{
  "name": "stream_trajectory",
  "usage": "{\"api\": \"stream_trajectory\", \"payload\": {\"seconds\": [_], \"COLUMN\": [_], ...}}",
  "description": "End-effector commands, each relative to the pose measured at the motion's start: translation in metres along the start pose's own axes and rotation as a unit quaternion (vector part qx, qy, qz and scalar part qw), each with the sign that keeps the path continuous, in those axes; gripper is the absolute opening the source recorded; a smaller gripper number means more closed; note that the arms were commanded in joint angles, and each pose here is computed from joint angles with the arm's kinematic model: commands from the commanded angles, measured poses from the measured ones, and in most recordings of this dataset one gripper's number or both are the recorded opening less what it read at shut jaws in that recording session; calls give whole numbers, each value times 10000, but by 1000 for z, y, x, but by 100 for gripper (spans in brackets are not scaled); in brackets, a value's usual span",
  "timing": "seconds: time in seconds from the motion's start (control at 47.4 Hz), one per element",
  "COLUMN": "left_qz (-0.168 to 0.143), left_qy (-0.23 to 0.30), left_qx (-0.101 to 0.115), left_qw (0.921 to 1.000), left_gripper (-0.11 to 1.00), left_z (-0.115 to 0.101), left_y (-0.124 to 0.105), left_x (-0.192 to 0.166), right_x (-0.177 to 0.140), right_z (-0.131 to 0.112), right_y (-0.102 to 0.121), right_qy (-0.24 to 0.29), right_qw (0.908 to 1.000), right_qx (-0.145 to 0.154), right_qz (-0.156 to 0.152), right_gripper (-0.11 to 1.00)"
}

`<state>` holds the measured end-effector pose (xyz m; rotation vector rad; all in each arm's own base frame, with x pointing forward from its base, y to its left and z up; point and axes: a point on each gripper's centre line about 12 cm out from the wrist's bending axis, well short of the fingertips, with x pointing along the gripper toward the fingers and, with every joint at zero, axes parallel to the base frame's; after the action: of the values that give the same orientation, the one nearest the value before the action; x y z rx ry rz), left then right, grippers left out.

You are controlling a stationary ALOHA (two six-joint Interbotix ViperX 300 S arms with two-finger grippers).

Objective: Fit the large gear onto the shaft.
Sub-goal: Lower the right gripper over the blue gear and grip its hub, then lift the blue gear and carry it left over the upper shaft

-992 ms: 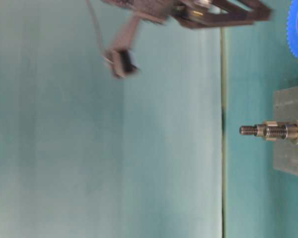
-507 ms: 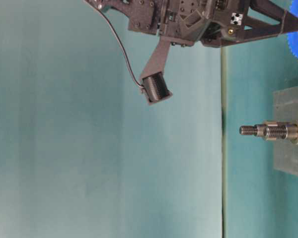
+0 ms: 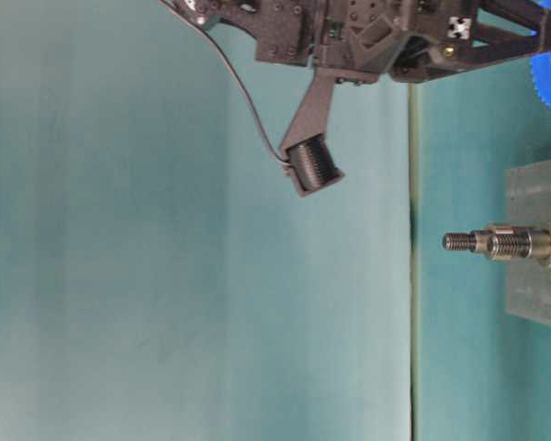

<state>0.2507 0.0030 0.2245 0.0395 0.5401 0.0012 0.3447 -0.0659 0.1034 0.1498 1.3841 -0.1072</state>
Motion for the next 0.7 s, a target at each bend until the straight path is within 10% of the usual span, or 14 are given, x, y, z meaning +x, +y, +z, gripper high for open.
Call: {"api": "stream_trajectory", "payload": {"seconds": [0.0, 0.274, 0.443, 0.676], "left_qz": [9, -59, -59, -57], "left_qy": [-38, 174, 251, 221], "left_qx": [4, 25, -66, -128], "left_qw": [10000, 9998, 9996, 9997], "left_gripper": [0, 0, 0, 0], "left_z": [5, -2, -8, -7], "left_y": [1, -3, -4, -3], "left_x": [3, 13, 13, 12], "right_x": [-3, -3, -4, -22], "right_z": [6, 7, 6, 21], "right_y": [1, 1, 2, 1], "right_qy": [-90, 9, 93, -229], "right_qw": [9999, 10000, 9999, 9997], "right_qx": [-62, -63, -64, -28], "right_qz": [-11, 0, 11, -4], "right_gripper": [92, 86, 48, 48]}}
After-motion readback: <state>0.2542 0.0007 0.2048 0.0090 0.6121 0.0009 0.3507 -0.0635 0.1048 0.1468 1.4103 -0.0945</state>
